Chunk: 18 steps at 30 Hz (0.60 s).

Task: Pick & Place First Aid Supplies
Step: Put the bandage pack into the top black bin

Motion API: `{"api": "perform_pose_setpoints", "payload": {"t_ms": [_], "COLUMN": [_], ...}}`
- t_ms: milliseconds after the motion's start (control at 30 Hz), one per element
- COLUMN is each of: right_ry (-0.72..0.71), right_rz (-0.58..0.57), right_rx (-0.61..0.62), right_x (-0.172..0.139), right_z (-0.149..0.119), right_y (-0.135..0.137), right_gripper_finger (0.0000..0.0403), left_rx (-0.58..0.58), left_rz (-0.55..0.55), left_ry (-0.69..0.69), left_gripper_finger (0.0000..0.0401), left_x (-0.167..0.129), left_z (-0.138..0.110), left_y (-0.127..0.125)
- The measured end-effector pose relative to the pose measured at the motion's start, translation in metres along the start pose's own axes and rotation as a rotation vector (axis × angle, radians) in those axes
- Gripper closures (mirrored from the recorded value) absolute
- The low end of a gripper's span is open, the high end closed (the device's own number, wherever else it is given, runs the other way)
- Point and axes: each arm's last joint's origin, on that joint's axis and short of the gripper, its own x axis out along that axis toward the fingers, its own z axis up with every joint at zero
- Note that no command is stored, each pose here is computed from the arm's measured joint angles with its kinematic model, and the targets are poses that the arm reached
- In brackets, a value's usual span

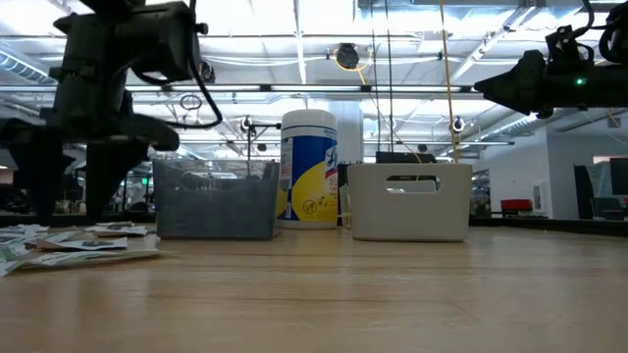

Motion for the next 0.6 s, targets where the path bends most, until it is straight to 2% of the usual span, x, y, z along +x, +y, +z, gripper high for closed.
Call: {"api": "perform_pose_setpoints", "payload": {"t_ms": [233,400,600], "right_ry": [0.001,0.001,0.000], "right_rz": [0.000,0.000,0.000], "right_rx": [0.000,0.000,0.000], "right_x": [0.000,0.000,0.000], "right_z": [0.000,0.000,0.000], "right_y": [0.000,0.000,0.000], "right_gripper_finger": [0.0140,0.0140,0.0140], "left_rx": [0.010,0.009,0.009], "left_rz": [-0.022,-0.019,-0.020], "left_ry": [0.020,0.022,0.016], "left_gripper_finger": [0.0151,0.0154,0.0210], "left_x": [0.020,0.022,0.021], "left_z": [0.002,0.002,0.002], "left_y": [-0.006,-0.006,-0.005]}}
